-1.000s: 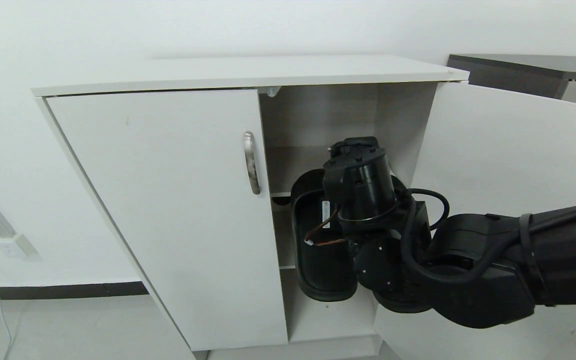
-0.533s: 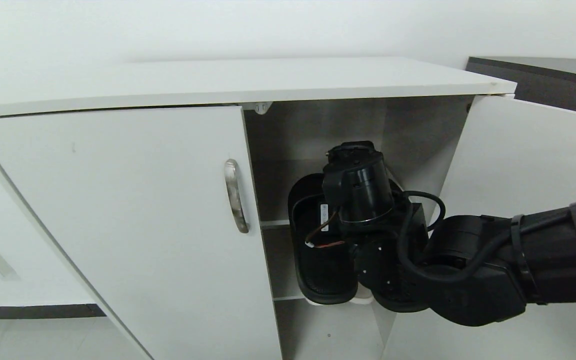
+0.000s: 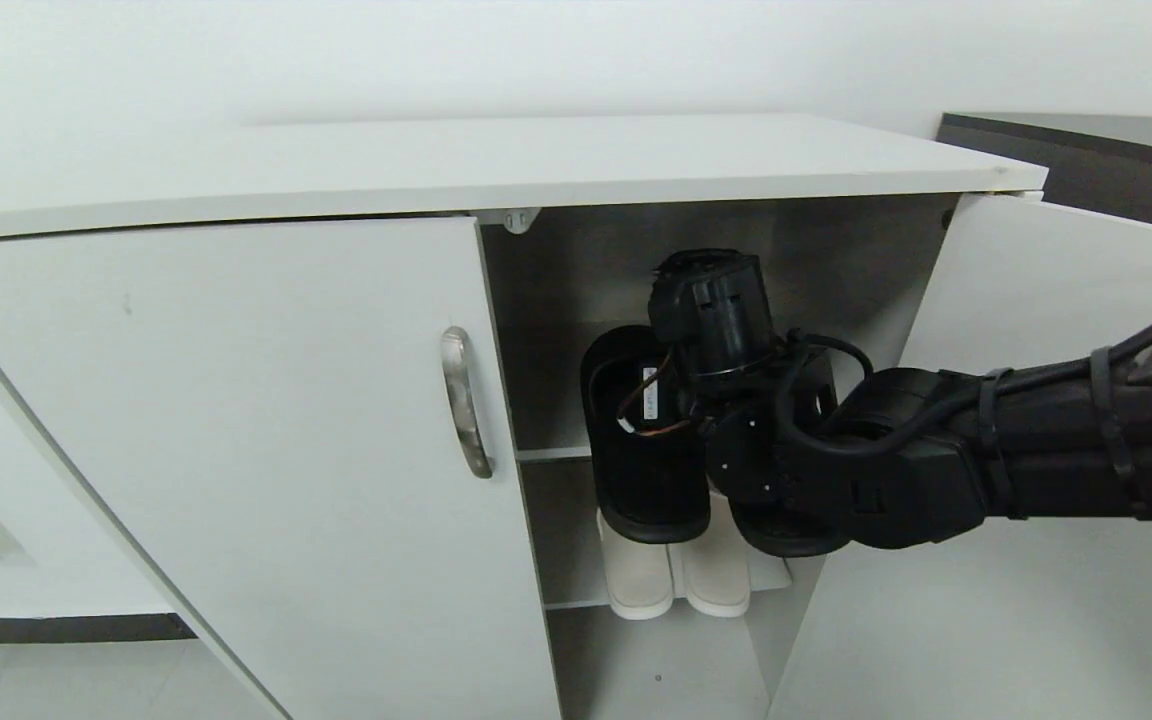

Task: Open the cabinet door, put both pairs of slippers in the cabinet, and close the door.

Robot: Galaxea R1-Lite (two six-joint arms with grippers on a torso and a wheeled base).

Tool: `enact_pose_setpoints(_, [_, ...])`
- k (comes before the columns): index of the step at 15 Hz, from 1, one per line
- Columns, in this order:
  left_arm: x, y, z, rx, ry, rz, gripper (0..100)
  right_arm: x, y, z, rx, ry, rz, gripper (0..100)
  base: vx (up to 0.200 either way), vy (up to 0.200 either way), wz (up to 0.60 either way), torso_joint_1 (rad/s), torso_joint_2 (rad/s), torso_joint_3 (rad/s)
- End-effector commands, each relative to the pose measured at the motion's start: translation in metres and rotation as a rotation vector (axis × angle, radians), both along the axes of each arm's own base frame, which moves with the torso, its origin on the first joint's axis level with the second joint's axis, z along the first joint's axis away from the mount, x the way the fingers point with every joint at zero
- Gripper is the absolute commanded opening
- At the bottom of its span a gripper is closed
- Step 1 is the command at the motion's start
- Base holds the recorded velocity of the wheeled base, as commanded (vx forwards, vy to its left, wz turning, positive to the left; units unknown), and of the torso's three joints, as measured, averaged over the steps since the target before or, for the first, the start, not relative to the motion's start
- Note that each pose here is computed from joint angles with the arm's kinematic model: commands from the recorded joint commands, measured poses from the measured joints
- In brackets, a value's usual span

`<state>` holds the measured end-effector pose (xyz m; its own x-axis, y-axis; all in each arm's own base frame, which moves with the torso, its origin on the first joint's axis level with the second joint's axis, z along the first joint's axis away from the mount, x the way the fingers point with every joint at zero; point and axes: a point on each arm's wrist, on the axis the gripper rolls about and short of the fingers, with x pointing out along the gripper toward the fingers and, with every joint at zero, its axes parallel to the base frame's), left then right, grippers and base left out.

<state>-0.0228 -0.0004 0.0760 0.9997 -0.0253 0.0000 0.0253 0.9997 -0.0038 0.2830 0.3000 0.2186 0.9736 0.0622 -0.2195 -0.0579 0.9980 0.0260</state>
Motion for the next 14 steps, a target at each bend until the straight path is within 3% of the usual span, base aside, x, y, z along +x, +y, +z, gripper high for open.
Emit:
enact_pose_setpoints(1, [0.0, 0.0, 0.0, -0.001, 0.0, 0.001, 0, 0.016, 0.003, -0.002, 0.006, -0.002, -0.02, 0, 0.0, 0.0, 0.0, 0.0, 0.0, 0.0])
enact_pose_setpoints(8, [0.0, 0.0, 0.0, -0.002, 0.0, 0.001, 0, 0.046, 0.0, -0.004, 0.025, -0.009, -0.015, 0, 0.0, 0.0, 0.0, 0.0, 0.0, 0.0])
enact_pose_setpoints(14, [0.0, 0.0, 0.0, -0.002, 0.0, 0.001, 0, 0.057, -0.002, 0.014, 0.017, -0.015, -0.006, 0, 0.0, 0.0, 0.0, 0.0, 0.0, 0.0])
